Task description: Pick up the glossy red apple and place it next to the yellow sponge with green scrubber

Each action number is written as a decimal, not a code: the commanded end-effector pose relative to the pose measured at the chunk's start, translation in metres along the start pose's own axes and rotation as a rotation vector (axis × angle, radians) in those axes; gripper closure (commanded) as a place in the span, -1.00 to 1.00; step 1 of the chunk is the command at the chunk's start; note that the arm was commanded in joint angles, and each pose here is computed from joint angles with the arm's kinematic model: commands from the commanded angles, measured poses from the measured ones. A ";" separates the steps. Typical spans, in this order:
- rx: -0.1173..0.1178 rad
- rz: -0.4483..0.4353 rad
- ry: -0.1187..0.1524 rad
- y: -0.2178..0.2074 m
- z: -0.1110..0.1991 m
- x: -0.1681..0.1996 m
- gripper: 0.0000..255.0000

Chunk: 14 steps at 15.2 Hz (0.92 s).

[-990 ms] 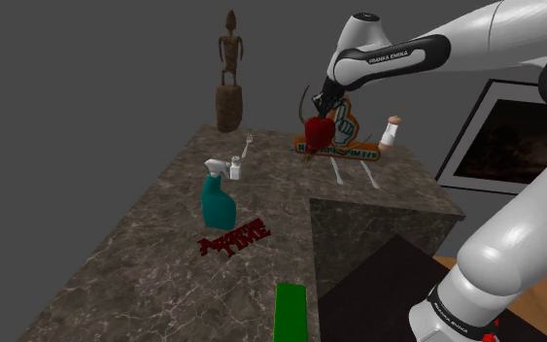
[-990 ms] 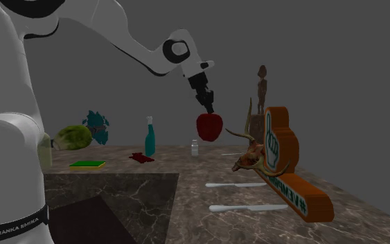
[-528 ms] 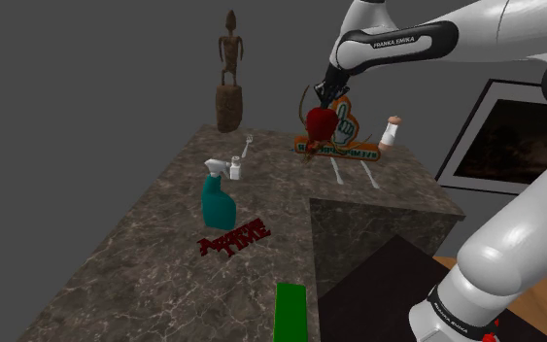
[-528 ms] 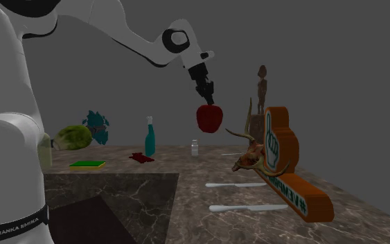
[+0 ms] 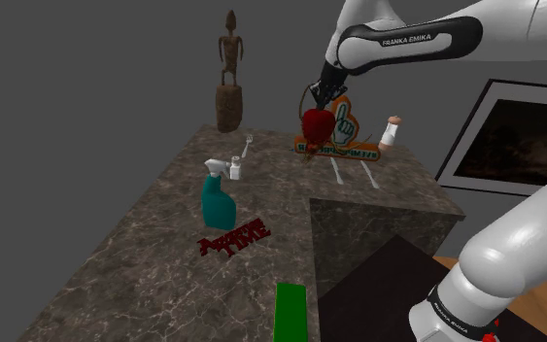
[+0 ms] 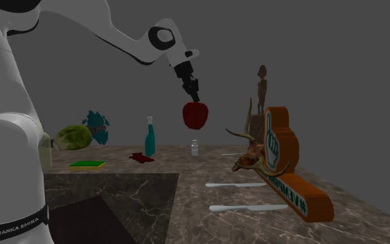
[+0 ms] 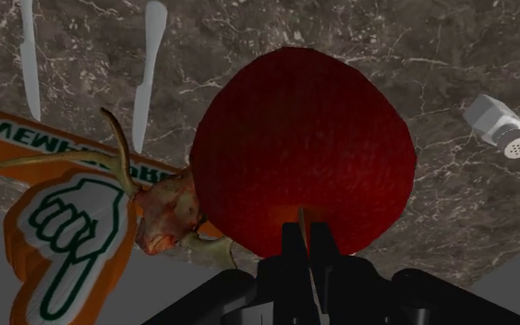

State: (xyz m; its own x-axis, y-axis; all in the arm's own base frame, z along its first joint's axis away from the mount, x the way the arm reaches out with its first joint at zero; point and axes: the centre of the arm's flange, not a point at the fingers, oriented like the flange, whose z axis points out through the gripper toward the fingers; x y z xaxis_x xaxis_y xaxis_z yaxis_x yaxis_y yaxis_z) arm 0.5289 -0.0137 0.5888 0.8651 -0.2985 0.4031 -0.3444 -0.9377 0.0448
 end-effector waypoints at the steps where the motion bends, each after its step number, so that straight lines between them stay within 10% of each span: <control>1: 0.000 0.001 0.000 -0.017 -0.008 -0.018 1.00; 14: 0.000 0.001 0.000 -0.131 -0.065 -0.133 1.00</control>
State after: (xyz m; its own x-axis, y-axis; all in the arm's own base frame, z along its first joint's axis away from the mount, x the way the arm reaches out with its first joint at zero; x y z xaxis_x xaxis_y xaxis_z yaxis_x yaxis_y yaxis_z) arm 0.4455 0.1454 0.5871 0.8653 -0.2983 0.4028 -0.3440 -0.9379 0.0444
